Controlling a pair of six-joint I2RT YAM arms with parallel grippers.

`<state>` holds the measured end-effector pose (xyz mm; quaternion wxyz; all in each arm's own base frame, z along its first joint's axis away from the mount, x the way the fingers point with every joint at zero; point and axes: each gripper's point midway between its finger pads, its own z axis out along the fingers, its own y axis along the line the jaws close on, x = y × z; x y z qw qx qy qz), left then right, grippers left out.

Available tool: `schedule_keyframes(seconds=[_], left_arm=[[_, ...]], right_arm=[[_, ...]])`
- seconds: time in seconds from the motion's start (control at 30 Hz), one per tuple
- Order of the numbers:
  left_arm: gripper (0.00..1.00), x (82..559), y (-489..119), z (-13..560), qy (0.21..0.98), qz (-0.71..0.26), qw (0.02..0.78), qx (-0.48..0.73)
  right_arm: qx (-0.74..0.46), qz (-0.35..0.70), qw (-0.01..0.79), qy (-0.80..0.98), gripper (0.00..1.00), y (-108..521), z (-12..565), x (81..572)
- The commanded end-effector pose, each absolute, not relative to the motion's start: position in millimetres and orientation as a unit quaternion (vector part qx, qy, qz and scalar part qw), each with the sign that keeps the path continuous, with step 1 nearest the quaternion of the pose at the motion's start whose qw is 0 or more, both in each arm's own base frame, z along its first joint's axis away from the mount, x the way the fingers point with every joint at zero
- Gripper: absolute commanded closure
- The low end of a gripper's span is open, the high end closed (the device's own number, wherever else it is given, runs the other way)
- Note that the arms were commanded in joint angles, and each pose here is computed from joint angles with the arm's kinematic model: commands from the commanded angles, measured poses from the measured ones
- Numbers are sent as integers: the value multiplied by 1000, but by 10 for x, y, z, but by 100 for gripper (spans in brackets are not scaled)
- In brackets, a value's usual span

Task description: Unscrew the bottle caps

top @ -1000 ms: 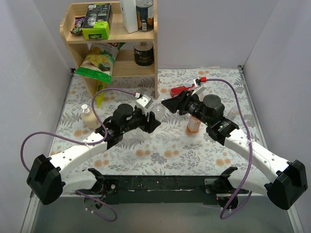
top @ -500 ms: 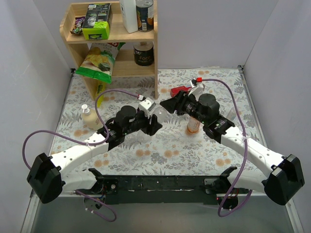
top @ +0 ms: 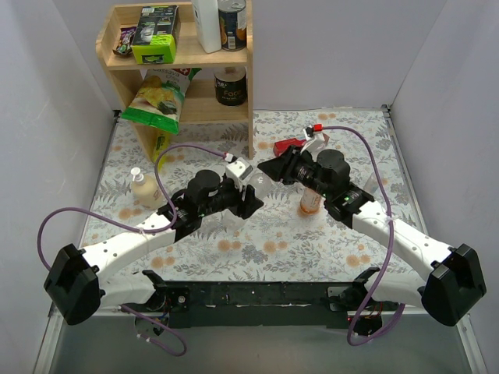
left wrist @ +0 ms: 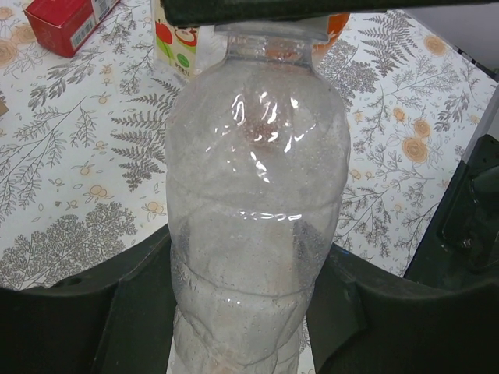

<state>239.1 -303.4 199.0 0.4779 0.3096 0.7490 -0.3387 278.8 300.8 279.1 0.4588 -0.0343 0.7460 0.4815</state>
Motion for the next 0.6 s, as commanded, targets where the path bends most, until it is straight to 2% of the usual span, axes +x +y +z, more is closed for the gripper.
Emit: schedule_keyframes(seconds=[0.0, 0.13, 0.17, 0.37, 0.57], left_arm=[[71, 2251, -3142, 2310, 709, -392, 482, 333], [71, 2012, -3172, 2476, 662, -465, 456, 371], [71, 1968, -3180, 2551, 647, -487, 452, 374], [71, 1542, -3112, 2751, 564, -613, 355, 424], [71, 1533, -3066, 2719, 560, -634, 321, 425]], right_arm=[[-84, 511, 506, 689, 81, 2981, 3218, 2717], [-161, 523, 551, 629, 92, 2823, 3536, 2630], [-198, 530, 548, 616, 97, 2808, 3573, 2552], [-362, 556, 547, 510, 99, 2766, 3896, 2058], [-431, 550, 552, 455, 99, 2689, 4006, 1783]])
